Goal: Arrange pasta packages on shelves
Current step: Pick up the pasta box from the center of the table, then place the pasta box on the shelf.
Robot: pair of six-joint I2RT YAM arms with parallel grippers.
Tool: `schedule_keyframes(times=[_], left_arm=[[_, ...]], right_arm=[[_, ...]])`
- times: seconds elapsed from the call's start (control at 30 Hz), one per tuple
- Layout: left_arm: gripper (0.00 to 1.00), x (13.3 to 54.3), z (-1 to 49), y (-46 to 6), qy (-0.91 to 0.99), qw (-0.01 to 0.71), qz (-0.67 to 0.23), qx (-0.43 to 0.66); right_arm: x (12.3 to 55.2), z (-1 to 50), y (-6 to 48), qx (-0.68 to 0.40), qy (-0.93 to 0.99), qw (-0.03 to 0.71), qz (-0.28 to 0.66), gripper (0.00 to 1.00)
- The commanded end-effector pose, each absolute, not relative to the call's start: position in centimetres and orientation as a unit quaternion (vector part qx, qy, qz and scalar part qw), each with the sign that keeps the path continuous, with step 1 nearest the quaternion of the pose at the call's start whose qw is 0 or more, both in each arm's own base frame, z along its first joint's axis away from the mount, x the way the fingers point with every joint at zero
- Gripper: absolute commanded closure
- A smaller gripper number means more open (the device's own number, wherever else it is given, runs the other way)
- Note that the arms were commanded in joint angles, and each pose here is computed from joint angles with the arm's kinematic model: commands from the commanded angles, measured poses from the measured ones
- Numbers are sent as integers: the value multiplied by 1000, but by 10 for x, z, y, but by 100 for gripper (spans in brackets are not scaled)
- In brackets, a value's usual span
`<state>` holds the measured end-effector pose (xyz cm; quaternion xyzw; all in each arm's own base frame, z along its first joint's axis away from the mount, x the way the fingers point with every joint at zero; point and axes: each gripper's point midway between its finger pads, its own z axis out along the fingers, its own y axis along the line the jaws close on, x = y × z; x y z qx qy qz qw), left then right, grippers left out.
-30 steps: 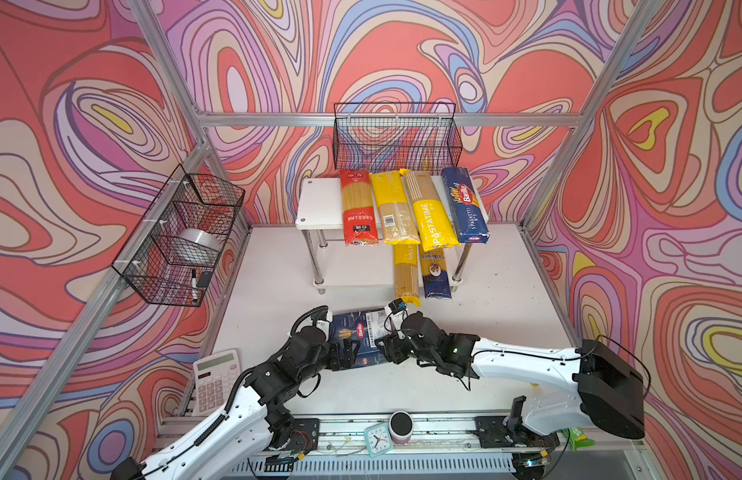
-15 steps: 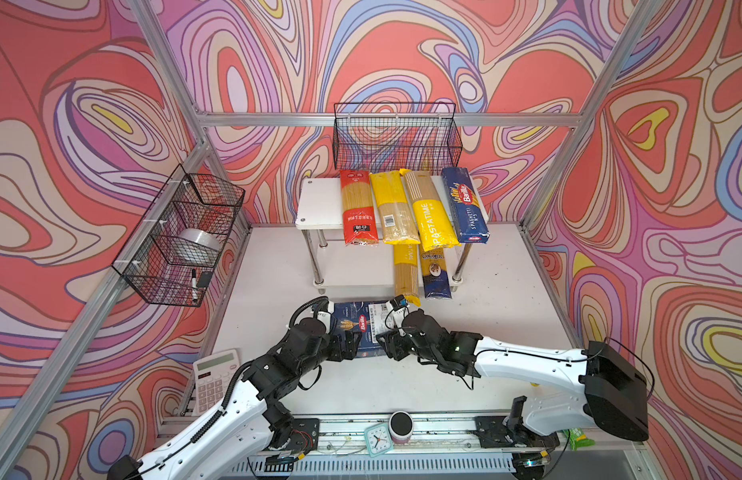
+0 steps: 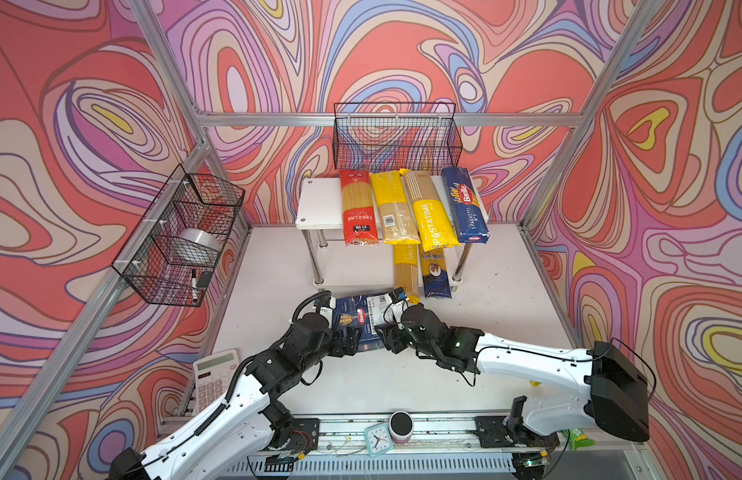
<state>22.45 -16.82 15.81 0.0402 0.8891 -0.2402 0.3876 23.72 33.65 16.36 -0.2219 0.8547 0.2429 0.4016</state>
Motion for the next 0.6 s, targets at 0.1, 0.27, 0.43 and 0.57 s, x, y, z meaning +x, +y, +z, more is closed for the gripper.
schedule_keyframes(times=[0.1, 0.27, 0.43, 0.57], left_arm=[[0, 228, 251, -220, 795, 467, -371, 114], [0, 236, 257, -220, 792, 483, -353, 122], [0, 243, 265, -225, 788, 493, -343, 134], [0, 250, 270, -225, 783, 508, -332, 137]], right_arm=[[224, 255, 386, -253, 763, 466, 369, 36], [230, 259, 386, -250, 760, 481, 358, 37], [235, 265, 388, -244, 754, 495, 357, 37], [240, 262, 393, -246, 756, 497, 347, 37]])
